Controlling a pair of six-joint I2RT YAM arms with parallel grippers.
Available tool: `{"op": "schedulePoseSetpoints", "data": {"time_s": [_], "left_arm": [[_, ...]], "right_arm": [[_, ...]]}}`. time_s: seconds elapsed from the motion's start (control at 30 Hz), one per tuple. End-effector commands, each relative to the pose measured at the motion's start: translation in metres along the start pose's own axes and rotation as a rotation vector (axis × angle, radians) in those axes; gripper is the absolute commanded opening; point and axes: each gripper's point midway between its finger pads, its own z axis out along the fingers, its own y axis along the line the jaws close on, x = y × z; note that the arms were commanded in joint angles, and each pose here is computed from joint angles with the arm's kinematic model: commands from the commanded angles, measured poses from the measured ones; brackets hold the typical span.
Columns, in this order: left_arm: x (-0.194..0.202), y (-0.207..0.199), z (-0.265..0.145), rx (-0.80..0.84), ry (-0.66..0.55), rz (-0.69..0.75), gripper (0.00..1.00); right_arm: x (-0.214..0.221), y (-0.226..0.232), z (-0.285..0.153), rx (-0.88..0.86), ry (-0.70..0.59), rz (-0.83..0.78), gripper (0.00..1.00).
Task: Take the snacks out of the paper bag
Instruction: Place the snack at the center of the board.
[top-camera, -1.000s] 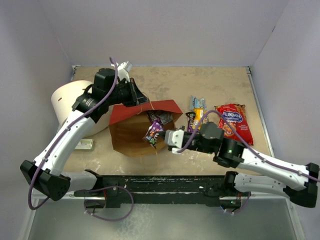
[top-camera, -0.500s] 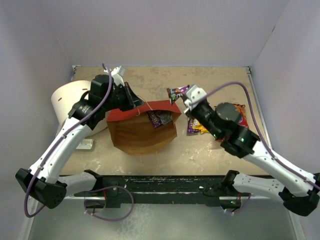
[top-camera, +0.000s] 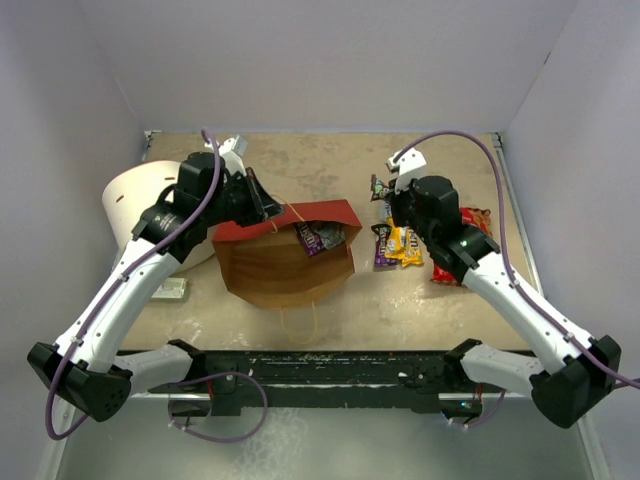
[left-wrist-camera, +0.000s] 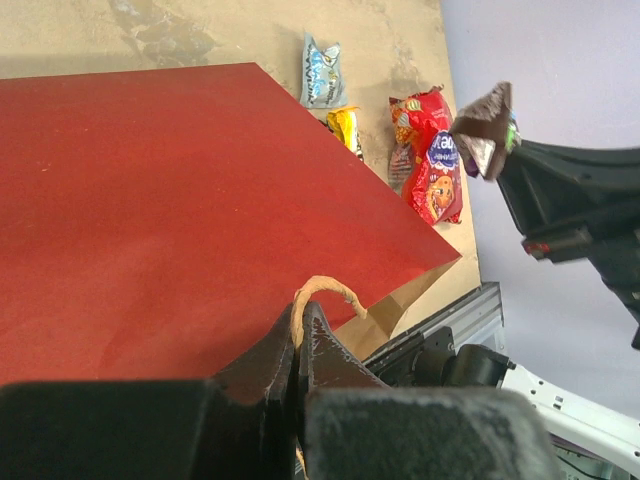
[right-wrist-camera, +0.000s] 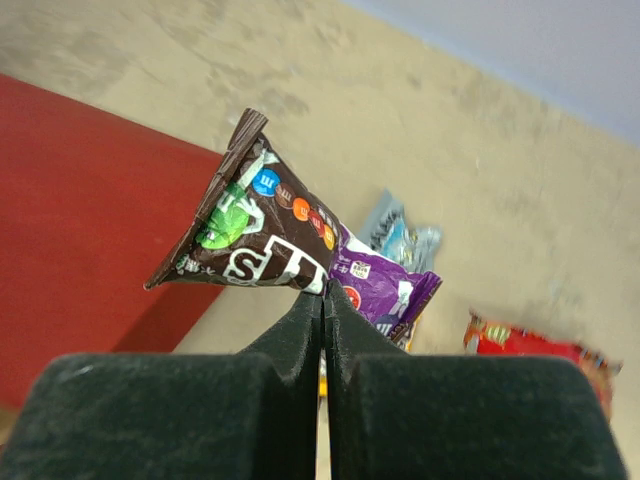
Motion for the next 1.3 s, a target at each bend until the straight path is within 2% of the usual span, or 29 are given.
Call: {"op": "schedulePoseSetpoints", "data": {"time_s": [0.0, 0.13, 0.23, 0.47, 0.63, 1.07, 1.2, 1.27], "left_arm": [[-0.009, -0.007, 0.0, 0.037, -0.029, 0.027, 0.0], [-0.008, -0.011, 0.003, 0.06, -0.014, 0.033, 0.0], [-0.006, -0.012, 0.004, 0.067, -0.001, 0.033, 0.0], [-0.001, -0.017, 0.008, 0.103, 0.034, 0.035, 0.0], [0.001, -0.022, 0.009, 0.132, 0.048, 0.04, 0.0], [0.002, -0.031, 0.013, 0.175, 0.089, 0.072, 0.0], [0.004, -0.033, 0.015, 0.192, 0.106, 0.069, 0.0], [0.004, -0.034, 0.014, 0.194, 0.107, 0.068, 0.0]], "right_arm": [[0.026, -0.033, 0.005, 0.151, 0.164, 0.24, 0.0], [0.068, -0.046, 0.009, 0.225, 0.337, 0.408, 0.0], [0.092, -0.051, 0.014, 0.22, 0.413, 0.498, 0.0], [0.124, -0.071, 0.032, 0.239, 0.489, 0.639, 0.0], [0.136, -0.061, 0.042, 0.195, 0.516, 0.73, 0.0], [0.195, -0.074, 0.048, 0.389, 0.559, 0.796, 0.0], [0.197, -0.072, 0.052, 0.376, 0.547, 0.81, 0.14], [0.19, -0.072, 0.05, 0.361, 0.535, 0.802, 0.27]]}}
